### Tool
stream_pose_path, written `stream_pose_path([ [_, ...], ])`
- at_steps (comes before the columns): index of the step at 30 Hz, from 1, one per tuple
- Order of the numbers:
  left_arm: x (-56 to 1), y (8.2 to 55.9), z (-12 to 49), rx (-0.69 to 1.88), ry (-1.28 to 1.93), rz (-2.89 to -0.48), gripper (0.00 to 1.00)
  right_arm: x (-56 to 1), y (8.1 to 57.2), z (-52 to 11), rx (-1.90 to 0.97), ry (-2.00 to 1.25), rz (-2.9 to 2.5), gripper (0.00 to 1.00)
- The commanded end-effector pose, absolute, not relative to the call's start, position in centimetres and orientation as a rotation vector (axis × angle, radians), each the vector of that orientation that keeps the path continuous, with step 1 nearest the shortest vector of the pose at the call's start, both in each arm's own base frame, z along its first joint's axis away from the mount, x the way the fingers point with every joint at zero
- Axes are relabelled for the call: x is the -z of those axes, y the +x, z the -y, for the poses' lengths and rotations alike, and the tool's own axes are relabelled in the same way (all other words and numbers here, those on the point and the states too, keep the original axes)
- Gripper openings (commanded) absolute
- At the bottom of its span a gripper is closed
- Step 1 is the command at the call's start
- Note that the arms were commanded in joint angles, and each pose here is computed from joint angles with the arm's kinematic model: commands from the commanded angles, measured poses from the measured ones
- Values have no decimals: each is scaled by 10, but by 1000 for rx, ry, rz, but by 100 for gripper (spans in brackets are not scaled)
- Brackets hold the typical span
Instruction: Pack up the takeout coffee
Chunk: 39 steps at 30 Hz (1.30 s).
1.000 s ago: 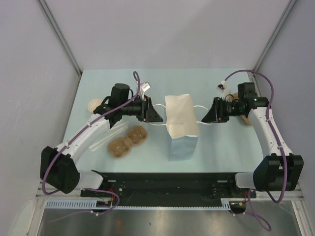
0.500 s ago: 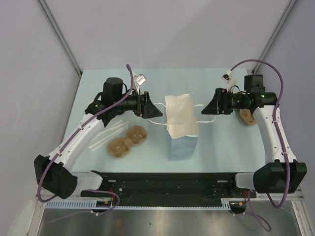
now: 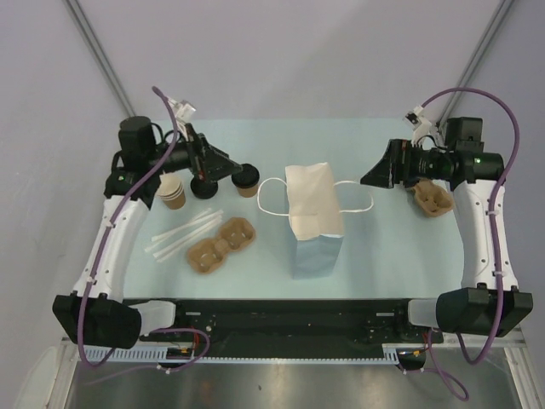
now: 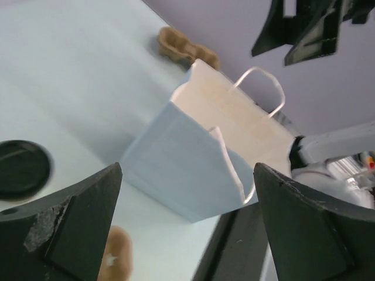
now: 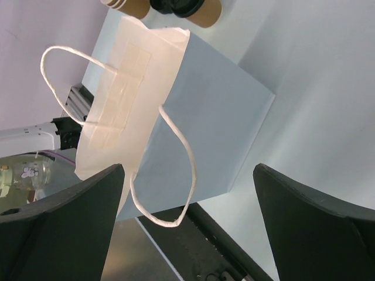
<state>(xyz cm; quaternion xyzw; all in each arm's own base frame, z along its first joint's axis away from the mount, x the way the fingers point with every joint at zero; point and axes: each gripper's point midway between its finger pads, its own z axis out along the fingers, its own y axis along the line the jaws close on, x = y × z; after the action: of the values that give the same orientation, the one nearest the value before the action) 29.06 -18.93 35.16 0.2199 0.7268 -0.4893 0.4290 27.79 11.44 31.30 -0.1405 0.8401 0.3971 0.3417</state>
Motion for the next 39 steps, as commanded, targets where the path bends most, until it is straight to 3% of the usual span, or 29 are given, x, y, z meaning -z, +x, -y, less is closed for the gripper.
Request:
stream_pose_path([
  [1, -359, 290, 160, 1016, 778, -1738, 100, -335, 279, -110, -1016, -413, -2128, 98],
  [5, -319, 297, 135, 700, 1019, -1740, 99, -335, 283, -108, -1014, -416, -2128, 99],
  [8, -288, 282, 127, 540, 1377, -1568, 99, -332, 286, -108, -1029, -406, -2136, 99],
  [13, -231, 267, 127, 606, 1616, -1502, 99, -323, 288, -109, -1067, -388, -2160, 99],
  [21, -147, 269, 138, 607, 2080, -1276, 90, -306, 294, -111, -1119, -356, -2205, 99],
  [30, -106, 307, 156, 617, 2241, -1285, 67, -293, 292, -110, -1137, -344, -2251, 100],
  [39, -77, 329, 173, 529, 2265, -1313, 58, -284, 296, -110, -1159, -327, -2275, 100],
])
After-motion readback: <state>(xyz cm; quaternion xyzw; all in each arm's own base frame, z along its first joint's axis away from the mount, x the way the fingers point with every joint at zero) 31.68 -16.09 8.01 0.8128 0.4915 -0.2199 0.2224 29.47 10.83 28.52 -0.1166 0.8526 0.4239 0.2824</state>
